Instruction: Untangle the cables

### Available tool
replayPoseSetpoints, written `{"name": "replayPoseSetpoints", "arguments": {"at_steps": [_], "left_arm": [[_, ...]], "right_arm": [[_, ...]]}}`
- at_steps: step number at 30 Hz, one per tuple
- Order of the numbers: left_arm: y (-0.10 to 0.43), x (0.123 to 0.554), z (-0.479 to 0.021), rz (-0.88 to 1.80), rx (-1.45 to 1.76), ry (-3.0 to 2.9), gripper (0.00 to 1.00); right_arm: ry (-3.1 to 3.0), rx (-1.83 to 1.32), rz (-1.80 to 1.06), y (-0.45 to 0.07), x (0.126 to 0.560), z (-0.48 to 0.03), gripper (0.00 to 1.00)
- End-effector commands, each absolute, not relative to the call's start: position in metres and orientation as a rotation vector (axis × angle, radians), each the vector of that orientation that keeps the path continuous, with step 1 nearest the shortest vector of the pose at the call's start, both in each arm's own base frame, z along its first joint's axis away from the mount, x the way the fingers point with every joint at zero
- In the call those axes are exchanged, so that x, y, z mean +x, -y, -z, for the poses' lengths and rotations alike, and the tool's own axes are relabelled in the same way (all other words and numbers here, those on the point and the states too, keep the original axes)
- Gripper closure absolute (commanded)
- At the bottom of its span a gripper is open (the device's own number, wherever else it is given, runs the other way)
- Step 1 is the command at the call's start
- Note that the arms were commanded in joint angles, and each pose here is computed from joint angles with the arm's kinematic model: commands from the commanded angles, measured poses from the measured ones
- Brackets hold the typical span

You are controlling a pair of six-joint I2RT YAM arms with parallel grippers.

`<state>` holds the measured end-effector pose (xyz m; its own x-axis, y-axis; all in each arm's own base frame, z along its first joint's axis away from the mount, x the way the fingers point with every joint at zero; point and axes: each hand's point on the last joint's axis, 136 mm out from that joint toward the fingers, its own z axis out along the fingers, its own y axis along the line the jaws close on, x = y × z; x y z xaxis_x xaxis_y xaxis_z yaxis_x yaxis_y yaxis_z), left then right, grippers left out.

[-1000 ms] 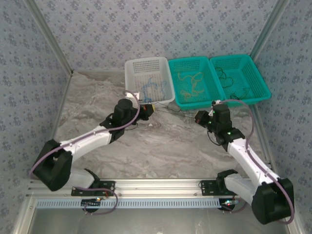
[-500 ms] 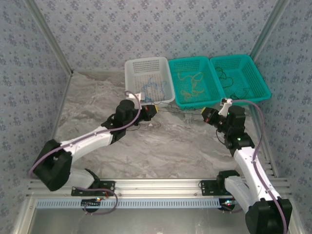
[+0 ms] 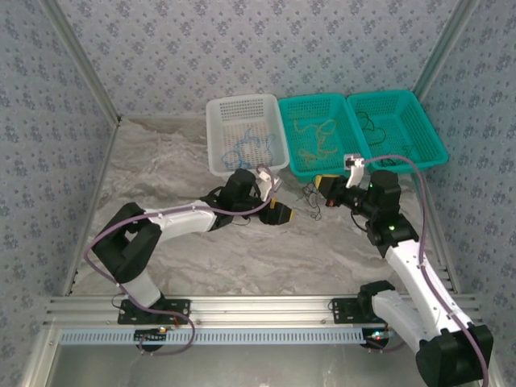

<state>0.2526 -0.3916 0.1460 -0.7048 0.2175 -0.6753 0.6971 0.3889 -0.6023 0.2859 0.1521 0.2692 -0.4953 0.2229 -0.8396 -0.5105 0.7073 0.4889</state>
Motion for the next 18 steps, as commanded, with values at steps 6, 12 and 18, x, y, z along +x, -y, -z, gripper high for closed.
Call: {"name": "replayPoseSetpoints", "arguments": {"at_steps": [6,12,18], "left_arm": [[0.409,0.247,-0.2,1.46,0.916,-1.928,0.25],[0.41,0.265,-0.197,1.383,0.843,-1.931,0.27],[0.421,0.269,-0.194,1.412,0.854,-1.94,0.33]], "right_arm": [[-1.926,-0.337,-0.886,-0.165,0.281,-0.268,1.0],[-1.921,-0.344,-0.912,-0.172,0.281,-0.27,1.0],[-1.913,-0.337,-0.925,-0.174,0.281,-0.274,1.0]]}}
